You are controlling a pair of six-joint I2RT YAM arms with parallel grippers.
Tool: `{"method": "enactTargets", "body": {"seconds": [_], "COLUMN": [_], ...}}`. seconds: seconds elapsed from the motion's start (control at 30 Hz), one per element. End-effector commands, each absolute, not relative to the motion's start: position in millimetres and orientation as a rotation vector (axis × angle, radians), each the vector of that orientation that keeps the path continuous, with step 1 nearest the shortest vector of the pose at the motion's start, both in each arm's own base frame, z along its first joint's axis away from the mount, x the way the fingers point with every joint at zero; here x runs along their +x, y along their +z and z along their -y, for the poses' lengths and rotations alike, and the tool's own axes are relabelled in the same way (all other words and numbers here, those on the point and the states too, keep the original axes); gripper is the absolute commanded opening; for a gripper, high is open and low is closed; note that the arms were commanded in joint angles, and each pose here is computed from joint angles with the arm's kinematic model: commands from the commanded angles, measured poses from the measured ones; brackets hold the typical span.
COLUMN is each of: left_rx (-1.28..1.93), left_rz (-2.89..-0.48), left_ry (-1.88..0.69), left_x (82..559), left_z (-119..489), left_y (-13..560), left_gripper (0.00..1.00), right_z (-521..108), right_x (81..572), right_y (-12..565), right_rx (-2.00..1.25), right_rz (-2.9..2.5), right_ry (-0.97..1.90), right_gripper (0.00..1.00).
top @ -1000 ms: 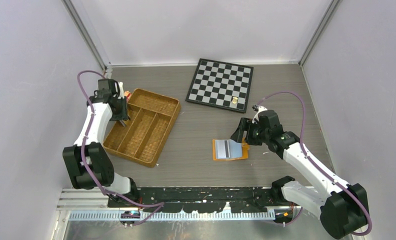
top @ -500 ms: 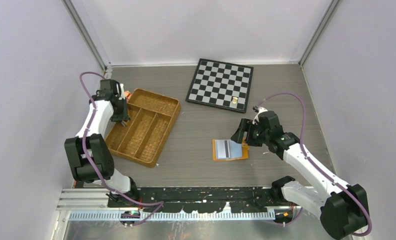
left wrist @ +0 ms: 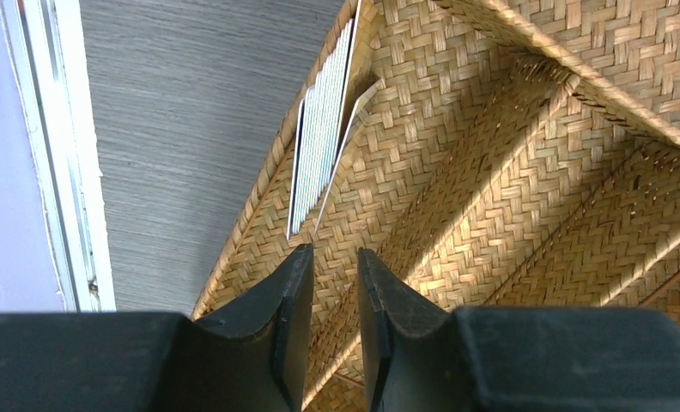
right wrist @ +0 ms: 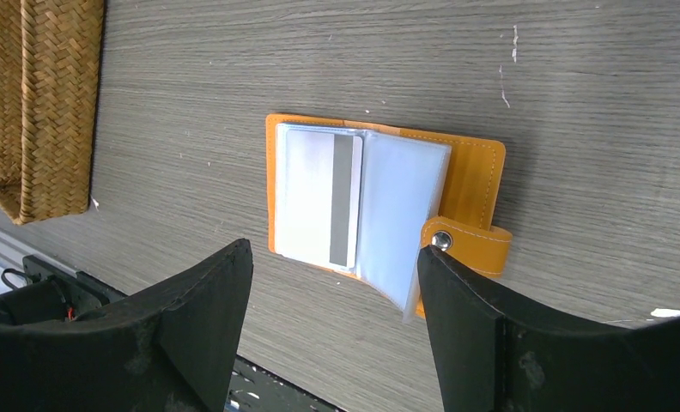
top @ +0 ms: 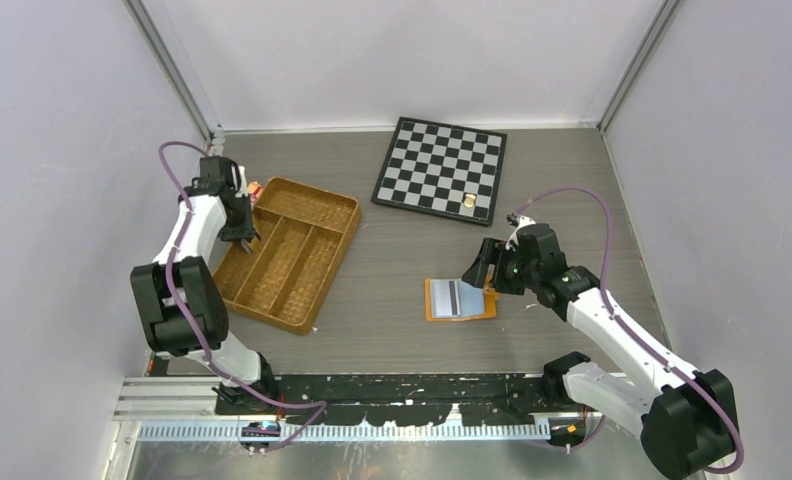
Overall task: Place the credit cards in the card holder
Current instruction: Pick up the credit card from the storage box.
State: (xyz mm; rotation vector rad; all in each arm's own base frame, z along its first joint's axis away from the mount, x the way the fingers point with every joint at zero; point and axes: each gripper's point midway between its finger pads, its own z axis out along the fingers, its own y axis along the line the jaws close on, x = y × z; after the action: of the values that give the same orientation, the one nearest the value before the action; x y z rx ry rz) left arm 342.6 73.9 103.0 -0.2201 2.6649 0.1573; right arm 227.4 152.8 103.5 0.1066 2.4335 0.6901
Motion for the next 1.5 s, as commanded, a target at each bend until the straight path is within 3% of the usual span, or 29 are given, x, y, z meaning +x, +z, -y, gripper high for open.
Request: {"method": "enactTargets", "body": {"seconds": [0.0,0.53,0.73,0.9,1.47], "left_rx": [-0.229,-0.228,-0.229,-0.23,-0.263], "left_rz": [-2.602,-2.63,-2.632,-2.63,-2.574], "left_ry": [0.192,0.223,0.226,0.231,0.162], "left_x": [360.4,367.8,368.7,366.4,306.9], "left_z": [-83.7,-90.2,-90.8,-90.4,-68.0], "left_y": [117.1,108.9,107.1,111.3,152.8], "left_gripper": [0.27,0.25,0.17,0.04,0.0], "right_z": [-156.3,-158.6,-158.2,-158.7,-158.9], "right_x": [232.8,233.0,232.8,232.2,233.9], "right_y": [117.1,113.3,112.0,112.3,137.3], "right_rx": [0.105,0.12,0.127,0.126,0.087], "right_rz": [-2.371,-2.374,-2.374,-2.375,-2.338], "right_ry": [0.731,0.756,0.758,0.763,0.765], "right_gripper": [0.75,0.75,0.75,0.74,0.74]}}
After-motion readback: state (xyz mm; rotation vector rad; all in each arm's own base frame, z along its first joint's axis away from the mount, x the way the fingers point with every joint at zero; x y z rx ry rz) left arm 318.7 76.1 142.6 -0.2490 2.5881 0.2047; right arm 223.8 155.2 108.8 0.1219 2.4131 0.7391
